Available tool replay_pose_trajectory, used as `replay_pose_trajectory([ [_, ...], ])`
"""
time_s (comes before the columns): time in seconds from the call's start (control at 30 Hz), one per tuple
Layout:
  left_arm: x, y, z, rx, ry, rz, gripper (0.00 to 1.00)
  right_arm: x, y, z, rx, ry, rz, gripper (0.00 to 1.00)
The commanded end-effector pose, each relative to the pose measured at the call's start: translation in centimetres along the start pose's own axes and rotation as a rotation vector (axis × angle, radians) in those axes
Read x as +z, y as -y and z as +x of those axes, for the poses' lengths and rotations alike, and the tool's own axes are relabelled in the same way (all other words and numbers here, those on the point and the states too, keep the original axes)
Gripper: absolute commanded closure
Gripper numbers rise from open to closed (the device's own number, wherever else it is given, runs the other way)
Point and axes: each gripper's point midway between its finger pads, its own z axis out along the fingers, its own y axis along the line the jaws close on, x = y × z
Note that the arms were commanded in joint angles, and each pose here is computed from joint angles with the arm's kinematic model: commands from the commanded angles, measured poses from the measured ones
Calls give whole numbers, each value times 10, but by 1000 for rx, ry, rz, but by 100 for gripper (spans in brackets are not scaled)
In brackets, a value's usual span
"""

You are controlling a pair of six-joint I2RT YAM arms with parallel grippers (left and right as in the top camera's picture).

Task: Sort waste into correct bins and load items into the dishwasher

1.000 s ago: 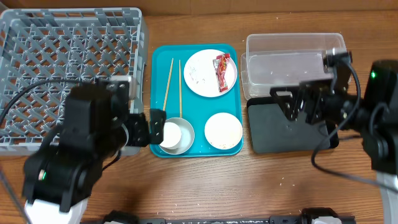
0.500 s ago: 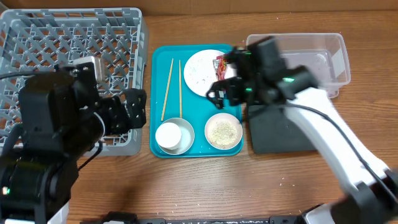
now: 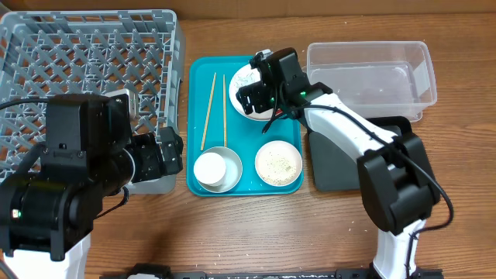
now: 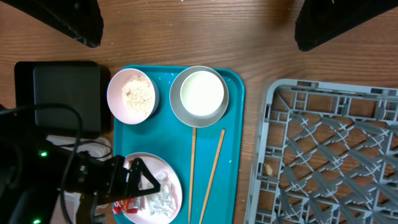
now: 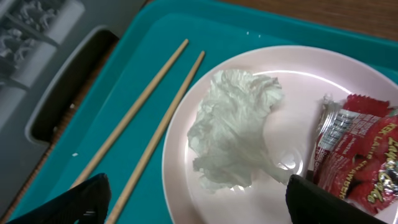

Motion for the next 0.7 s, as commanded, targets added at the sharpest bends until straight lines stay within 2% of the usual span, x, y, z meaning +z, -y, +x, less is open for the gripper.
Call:
replay_pose_trajectory([
  [0.0, 3, -2, -4, 0, -2, -15, 0, 22, 2, 7, -2, -5, 1, 13],
  [0.07, 6, -2, -5, -1, -9, -18, 0, 33, 2, 16, -4, -21, 0, 18],
  [0.2, 12, -3, -6, -4, -29, -25, 0, 47, -1, 28, -11, -40, -7, 36],
  [0.3, 17, -3, -7, -6, -44, -30, 0, 50, -1, 31, -10, -45, -7, 39],
  [0.33, 18, -3, -7, -7, -49, -32, 0, 51, 0, 31, -10, -47, -6, 43],
  [0.4, 21, -3, -8, -8, -59, -35, 0, 51, 0, 32, -9, -51, -6, 67],
  [0.43, 24, -3, -8, -9, -66, -37, 0, 49, 0, 31, -8, -51, -5, 88],
  [0.47, 26, -4, -9, -10, -72, -40, 0, 46, 0, 28, -7, -48, -5, 96],
  [0.67, 32, -9, 12, -26, -193, -65, 0, -11, -11, -24, -11, 29, -4, 96],
])
